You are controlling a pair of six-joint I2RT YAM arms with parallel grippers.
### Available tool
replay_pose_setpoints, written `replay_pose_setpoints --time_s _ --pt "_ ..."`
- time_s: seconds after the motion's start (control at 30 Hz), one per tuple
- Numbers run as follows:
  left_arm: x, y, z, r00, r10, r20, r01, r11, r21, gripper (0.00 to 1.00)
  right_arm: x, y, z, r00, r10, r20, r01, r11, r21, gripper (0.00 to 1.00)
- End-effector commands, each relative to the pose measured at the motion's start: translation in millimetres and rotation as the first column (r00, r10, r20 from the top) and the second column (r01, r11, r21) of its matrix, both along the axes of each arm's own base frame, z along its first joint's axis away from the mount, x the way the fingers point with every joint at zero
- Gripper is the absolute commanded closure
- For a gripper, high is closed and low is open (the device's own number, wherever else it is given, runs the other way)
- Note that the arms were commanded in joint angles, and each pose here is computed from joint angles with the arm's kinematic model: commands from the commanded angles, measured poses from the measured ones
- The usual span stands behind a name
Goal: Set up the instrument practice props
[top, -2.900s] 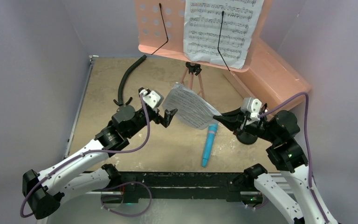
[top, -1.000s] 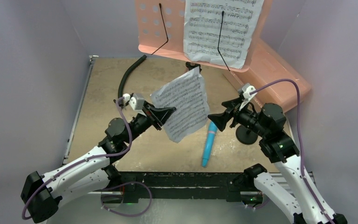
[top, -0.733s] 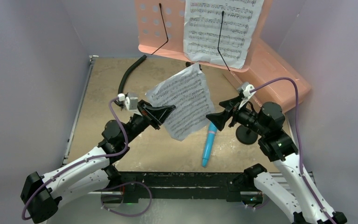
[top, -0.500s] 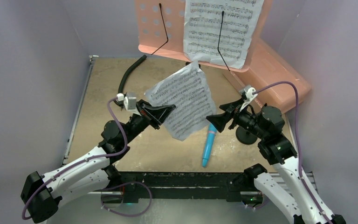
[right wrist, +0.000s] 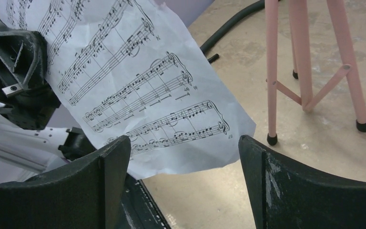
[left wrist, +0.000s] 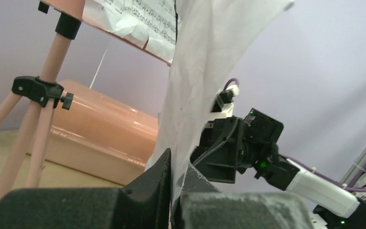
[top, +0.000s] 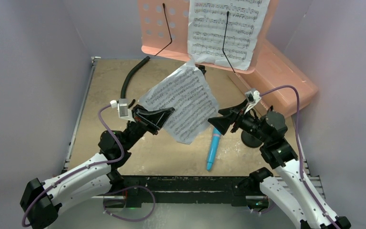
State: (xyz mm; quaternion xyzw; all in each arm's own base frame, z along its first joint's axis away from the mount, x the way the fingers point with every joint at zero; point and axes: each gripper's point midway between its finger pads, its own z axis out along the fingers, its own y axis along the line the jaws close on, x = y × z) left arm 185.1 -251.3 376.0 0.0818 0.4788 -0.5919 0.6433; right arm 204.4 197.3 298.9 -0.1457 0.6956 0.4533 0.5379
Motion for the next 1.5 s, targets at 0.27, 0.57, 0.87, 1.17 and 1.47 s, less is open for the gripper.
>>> replay_pose_setpoints --time_s 0.27,0.57,0.87,1.17,1.47 --pt "-22 26 41 0.995 -0.016 0.095 0.035 0.979 -0.2 1.0 2 12 27 0.999 0.051 0.015 -0.052 0.99 0.131 0.14" --pt "-27 33 48 0.994 -0.025 0.102 0.049 0.97 -0.238 1.0 -1 14 32 0.998 0.067 0.018 -0.069 0.981 0.183 0.11" --pt "-20 21 36 0.996 -0.044 0.083 0.062 0.973 -0.221 1.0 -24 24 71 0.965 0.193 0.176 -0.233 0.94 0.25 0.24" --pt "-4 24 21 0.998 0.038 0.057 -0.025 0.976 -0.217 0.97 -37 24 86 0.934 0.238 0.266 -0.291 0.939 0.182 0.93" --pt "23 20 -30 0.984 0.18 -0.017 -0.18 0.983 0.029 0.31 -23 18 76 0.947 0.206 0.247 -0.205 0.978 -0.031 1.0"
